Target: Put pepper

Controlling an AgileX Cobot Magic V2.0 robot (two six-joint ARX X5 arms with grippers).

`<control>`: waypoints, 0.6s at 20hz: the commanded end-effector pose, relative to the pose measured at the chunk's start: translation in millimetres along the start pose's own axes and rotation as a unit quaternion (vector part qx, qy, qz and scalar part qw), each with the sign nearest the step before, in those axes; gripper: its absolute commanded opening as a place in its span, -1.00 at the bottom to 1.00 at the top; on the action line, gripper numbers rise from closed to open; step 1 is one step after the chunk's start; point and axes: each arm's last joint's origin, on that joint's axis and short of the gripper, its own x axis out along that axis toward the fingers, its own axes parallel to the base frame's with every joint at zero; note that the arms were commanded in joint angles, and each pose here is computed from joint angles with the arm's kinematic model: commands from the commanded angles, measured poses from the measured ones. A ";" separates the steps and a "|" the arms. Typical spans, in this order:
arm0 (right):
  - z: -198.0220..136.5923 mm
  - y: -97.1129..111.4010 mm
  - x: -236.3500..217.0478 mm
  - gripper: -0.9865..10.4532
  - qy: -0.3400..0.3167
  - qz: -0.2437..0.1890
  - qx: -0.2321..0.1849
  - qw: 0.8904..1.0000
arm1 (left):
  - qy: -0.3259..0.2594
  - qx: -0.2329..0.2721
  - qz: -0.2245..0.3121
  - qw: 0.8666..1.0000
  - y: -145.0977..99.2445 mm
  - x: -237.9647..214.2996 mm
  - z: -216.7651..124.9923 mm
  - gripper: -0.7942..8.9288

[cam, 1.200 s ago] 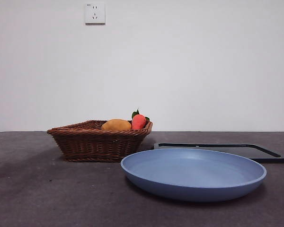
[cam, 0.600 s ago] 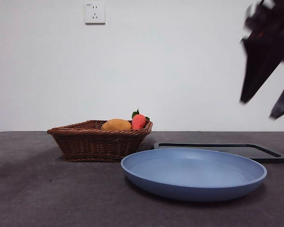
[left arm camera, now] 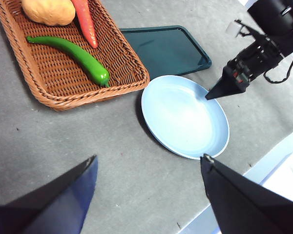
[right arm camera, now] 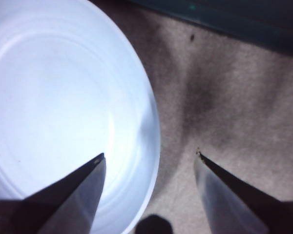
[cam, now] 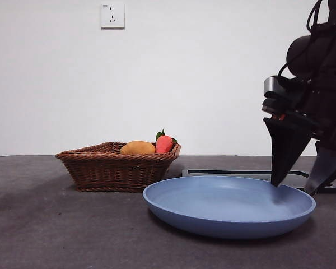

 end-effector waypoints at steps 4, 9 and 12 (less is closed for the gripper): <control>5.0 -1.1 17.4 -0.52 0.021 0.002 -0.003 1.000 | -0.009 0.007 -0.001 1.000 -1.9 -2.2 4.5 -0.08; 5.2 -1.6 17.2 -0.82 0.019 0.002 0.004 1.000 | -0.009 0.007 0.001 1.000 -1.8 -2.2 4.6 -0.09; 4.9 -0.1 12.5 -0.82 0.014 0.001 0.027 1.000 | -0.008 -0.001 0.041 0.999 0.6 -2.2 4.9 -0.09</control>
